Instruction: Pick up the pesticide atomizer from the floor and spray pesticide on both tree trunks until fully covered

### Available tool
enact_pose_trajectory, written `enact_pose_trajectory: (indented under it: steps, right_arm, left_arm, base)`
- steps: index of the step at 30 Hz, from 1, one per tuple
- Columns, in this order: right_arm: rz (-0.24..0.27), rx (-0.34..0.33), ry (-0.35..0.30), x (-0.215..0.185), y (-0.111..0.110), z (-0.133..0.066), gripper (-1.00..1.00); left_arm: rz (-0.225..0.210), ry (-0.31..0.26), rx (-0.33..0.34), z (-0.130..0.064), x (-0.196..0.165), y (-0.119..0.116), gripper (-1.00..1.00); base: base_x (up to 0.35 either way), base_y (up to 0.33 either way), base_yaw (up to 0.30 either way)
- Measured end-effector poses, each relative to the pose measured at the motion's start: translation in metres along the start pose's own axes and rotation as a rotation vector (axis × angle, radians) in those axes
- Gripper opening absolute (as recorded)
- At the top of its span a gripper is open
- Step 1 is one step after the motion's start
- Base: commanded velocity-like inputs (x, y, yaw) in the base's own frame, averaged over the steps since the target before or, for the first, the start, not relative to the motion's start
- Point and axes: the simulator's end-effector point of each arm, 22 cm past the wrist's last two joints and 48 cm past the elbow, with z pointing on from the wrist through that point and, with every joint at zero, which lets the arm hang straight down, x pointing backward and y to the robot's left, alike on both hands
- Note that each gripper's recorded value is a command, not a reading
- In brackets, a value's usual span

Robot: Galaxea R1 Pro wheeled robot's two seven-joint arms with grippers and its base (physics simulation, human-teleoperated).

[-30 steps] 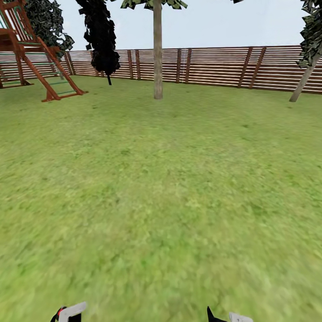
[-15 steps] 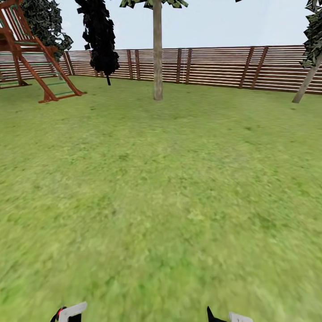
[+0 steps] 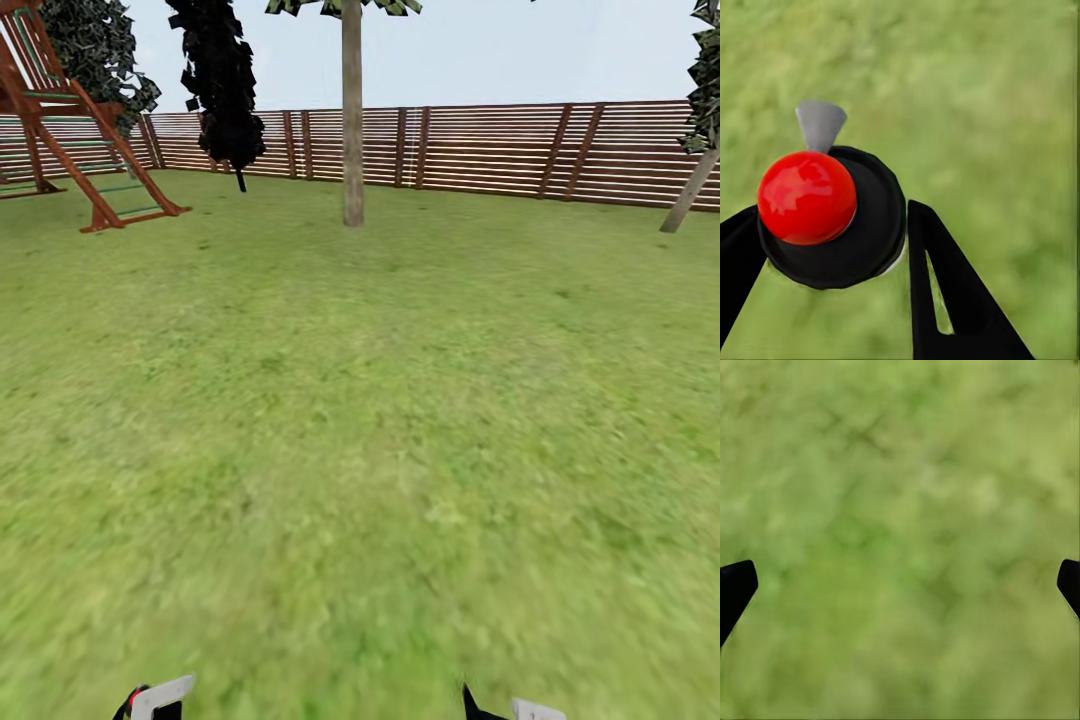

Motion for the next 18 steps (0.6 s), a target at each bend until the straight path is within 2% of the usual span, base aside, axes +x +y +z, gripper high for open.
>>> enact_pose_trajectory:
  steps: [18]
  right_arm:
    - [0.0,0.001,0.0,-0.0001,-0.0003,0.0,1.0]
  left_arm:
    - [0.0,-0.001,0.0,0.0,-0.0002,-0.0001,-1.0]
  base:
    - [0.339,0.0,0.0]
